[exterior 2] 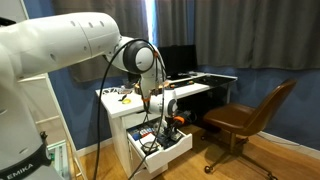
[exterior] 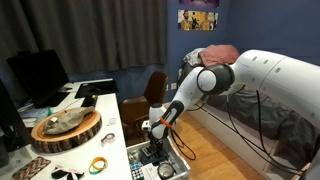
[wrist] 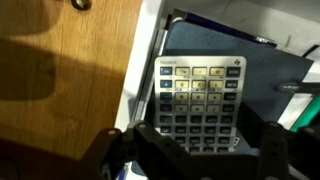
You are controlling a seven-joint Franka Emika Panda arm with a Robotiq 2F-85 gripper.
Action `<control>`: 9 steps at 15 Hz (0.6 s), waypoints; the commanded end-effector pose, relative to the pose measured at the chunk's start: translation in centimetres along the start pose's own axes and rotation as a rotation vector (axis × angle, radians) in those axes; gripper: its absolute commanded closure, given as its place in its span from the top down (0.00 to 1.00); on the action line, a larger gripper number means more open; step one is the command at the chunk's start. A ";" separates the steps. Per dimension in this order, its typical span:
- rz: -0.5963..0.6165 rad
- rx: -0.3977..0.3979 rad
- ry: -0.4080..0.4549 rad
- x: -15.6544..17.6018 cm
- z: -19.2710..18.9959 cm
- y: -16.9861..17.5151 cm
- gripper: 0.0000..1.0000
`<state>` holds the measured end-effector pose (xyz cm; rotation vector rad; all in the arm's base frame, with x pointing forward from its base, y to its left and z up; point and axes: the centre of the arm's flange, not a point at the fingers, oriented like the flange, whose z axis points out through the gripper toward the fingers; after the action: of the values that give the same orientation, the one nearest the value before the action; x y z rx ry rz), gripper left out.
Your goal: Pick up the calculator from the open drawer and put it on the table
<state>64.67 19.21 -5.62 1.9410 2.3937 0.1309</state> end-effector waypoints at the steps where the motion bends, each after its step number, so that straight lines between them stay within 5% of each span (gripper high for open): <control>1: 0.008 0.027 0.055 0.1 -4.6 -2.1 0.54; 9: 0.134 0.176 0.088 -0.1 -11.8 -5.0 0.54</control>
<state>61.46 18.73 1.27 2.1436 2.4101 0.0794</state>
